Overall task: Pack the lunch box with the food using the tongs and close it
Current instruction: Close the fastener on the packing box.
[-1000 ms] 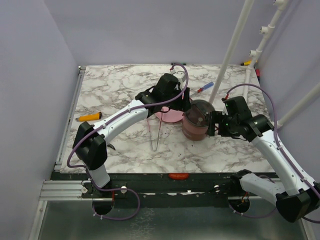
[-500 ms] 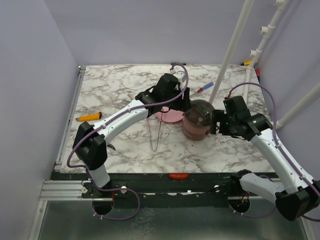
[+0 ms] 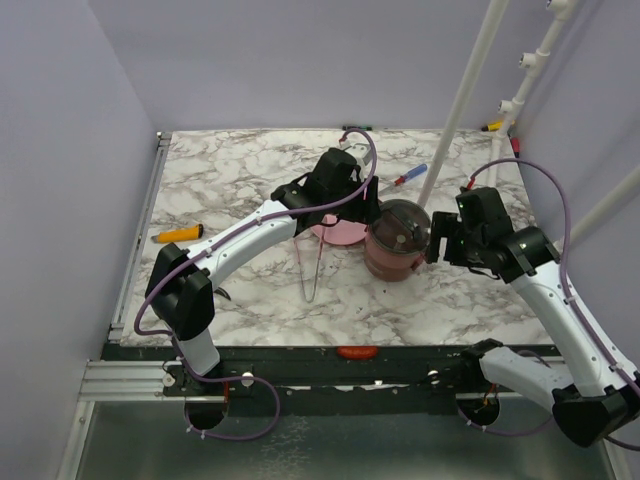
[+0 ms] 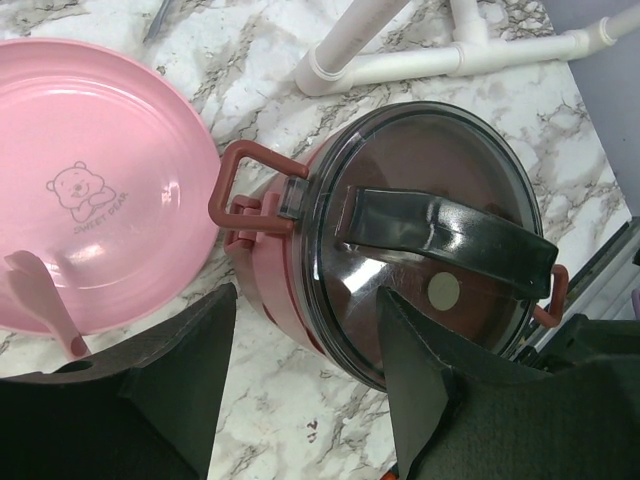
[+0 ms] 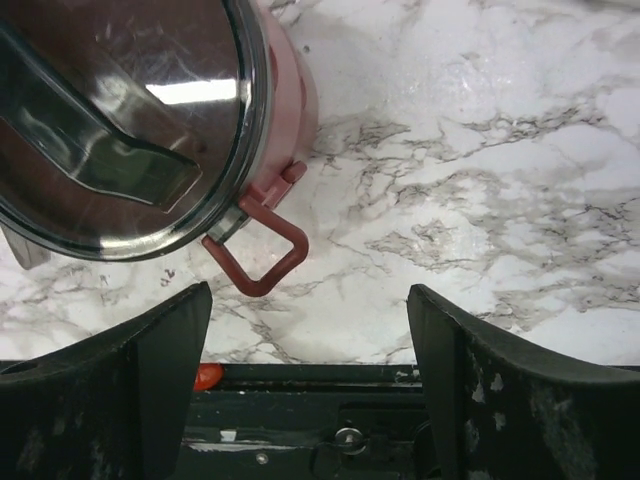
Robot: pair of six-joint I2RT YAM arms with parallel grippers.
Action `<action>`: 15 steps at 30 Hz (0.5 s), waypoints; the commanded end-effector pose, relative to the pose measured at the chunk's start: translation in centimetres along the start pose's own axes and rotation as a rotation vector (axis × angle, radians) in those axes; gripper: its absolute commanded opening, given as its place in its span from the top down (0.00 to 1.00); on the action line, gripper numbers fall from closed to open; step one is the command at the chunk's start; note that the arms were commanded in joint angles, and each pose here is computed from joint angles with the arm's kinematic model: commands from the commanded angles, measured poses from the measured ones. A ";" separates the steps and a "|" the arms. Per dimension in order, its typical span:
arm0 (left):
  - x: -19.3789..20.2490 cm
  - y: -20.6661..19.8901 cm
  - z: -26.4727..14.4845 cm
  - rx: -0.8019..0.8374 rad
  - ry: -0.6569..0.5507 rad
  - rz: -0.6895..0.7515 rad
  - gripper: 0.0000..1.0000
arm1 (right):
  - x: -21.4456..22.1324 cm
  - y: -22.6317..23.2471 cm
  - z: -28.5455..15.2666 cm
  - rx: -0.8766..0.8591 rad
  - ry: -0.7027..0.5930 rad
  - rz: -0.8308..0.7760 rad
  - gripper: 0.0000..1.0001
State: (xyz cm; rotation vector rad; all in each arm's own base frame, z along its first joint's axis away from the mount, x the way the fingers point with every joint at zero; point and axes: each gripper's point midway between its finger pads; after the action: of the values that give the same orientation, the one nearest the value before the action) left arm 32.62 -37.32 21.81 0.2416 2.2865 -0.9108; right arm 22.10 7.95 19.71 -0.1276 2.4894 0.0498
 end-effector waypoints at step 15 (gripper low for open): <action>-2.2 0.3 -1.2 -0.054 -0.087 0.037 0.41 | 1.5 -1.3 2.4 0.136 0.106 0.082 0.28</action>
State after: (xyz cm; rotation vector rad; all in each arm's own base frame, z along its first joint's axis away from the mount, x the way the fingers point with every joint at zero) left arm 33.59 -36.56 21.67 0.2155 2.2672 -0.8363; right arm 20.94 5.16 17.08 0.0423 2.6324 -0.1842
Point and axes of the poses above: each gripper's point midway between its finger pads, its own z axis out along the fingers, its own y axis along the line the jaws close on, x = y × z, and after that the axes turned 11 degrees about -z, right-handed
